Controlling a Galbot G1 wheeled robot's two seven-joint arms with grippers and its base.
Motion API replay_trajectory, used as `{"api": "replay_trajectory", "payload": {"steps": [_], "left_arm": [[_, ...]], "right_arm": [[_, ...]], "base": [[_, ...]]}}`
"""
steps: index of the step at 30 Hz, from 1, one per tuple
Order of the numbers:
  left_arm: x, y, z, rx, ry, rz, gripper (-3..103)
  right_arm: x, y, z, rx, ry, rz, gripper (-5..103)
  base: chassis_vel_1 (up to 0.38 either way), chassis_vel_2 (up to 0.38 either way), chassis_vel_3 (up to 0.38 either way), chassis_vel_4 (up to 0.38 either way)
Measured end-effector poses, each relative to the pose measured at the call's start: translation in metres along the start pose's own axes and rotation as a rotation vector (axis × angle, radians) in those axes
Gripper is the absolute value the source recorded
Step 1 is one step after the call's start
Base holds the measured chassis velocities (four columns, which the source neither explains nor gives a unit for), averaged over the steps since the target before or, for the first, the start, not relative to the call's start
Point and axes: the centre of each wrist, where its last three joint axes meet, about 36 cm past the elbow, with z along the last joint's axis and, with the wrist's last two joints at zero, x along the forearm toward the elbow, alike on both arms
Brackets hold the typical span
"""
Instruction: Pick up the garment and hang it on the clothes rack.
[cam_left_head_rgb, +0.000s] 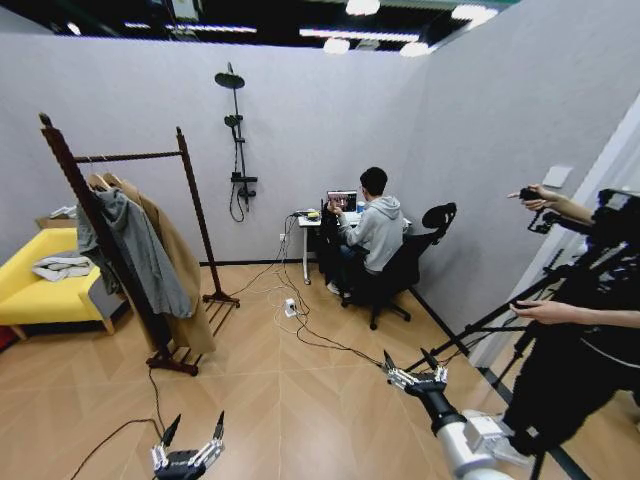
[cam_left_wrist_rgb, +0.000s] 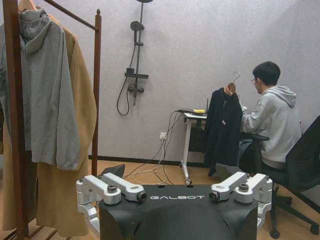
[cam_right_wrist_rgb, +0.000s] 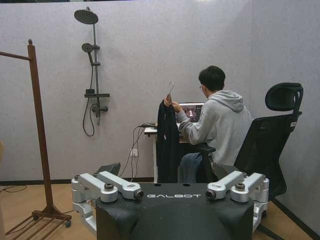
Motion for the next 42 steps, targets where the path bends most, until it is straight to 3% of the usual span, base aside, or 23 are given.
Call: {"api": "replay_trajectory", "payload": {"steps": [18, 42], "left_arm": [[0.0000, 0.0000, 0.0000, 0.000, 0.000, 0.000, 100], [0.0000, 0.0000, 0.0000, 0.000, 0.000, 0.000, 100]], "right_arm": [[-0.0012, 0.0036, -0.0026, -0.009, -0.017, -0.002, 100], [-0.0067, 0.0094, 0.0021, -0.008, -0.032, -0.029, 100]], "base": [[-0.032, 0.039, 0.036, -0.030], [-0.277, 0.283, 0.290, -0.271]]}}
